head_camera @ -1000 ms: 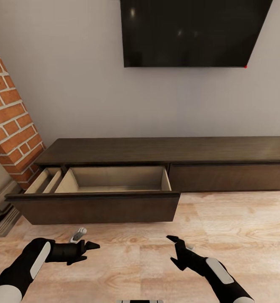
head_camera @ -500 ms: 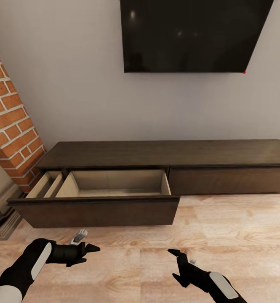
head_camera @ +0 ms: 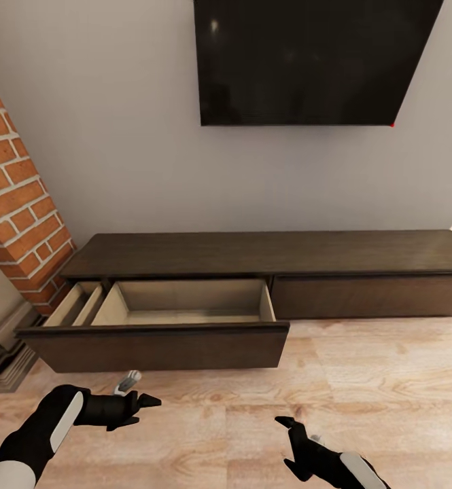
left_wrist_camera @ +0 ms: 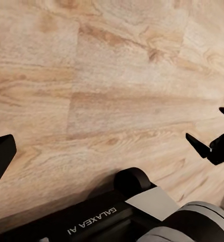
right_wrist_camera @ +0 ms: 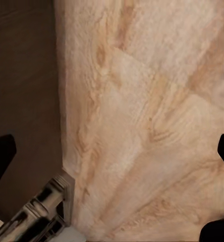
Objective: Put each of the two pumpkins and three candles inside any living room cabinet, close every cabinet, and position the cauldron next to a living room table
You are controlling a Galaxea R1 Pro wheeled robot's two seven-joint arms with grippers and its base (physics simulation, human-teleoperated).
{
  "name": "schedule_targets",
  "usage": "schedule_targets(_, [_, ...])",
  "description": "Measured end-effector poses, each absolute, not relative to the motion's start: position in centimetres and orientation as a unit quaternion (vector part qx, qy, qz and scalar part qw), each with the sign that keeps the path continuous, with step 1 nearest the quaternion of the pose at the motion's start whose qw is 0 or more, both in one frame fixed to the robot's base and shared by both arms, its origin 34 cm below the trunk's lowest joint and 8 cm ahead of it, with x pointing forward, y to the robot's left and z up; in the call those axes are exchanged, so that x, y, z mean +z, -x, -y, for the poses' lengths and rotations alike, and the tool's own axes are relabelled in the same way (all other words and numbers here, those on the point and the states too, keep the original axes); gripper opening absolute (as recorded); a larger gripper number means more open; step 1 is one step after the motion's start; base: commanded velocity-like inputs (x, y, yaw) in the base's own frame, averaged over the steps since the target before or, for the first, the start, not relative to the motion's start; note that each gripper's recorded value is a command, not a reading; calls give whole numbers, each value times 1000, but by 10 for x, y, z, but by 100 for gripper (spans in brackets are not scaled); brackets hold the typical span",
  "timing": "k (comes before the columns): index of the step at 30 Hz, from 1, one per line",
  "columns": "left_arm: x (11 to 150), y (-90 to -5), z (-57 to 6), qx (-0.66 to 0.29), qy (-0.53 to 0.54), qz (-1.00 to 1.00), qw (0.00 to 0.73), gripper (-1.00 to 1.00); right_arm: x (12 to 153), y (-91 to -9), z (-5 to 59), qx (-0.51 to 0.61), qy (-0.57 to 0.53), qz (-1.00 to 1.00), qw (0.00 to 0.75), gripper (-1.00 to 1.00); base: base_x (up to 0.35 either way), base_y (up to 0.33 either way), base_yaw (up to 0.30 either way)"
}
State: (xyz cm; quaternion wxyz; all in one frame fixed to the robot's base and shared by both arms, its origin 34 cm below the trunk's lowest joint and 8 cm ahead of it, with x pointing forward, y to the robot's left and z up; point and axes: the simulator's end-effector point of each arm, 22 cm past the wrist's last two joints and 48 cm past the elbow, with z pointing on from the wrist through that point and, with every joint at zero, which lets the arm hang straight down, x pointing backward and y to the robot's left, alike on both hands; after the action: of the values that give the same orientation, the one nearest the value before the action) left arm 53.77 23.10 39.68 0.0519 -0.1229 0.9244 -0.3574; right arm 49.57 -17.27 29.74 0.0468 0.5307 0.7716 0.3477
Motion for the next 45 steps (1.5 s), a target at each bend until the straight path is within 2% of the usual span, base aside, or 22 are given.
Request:
schedule_targets(6, [404, -539, -236, -341, 124, -931, 49, 100, 266, -429, 225, 260, -575, -776, 11, 100, 0, 0, 0])
schedule_targets(11, [400, -537, -253, -288, 126, -948, 43, 100, 265, -422, 287, 194, -595, -778, 56, 100, 0, 0, 0])
schedule_targets(15, [398, -540, -271, -244, 127, -960, 51, 100, 269, -422, 306, 155, -595, -785, 82, 100, 0, 0, 0])
schedule_targets(23, [401, -541, -296, -174, 130, -975, 55, 100, 275, -390, 330, 42, -493, -867, 55, 100, 0, 0, 0])
schedule_targets(39, [405, -544, -306, -68, 140, -985, 72, 100, 309, -407, 327, 31, -442, -894, 68, 100, -24, 0, 1])
schedule_targets(45, [403, -543, -309, -61, 142, -985, 72, 100, 312, -417, 329, 29, -437, -895, 84, 100, -10, 0, 171])
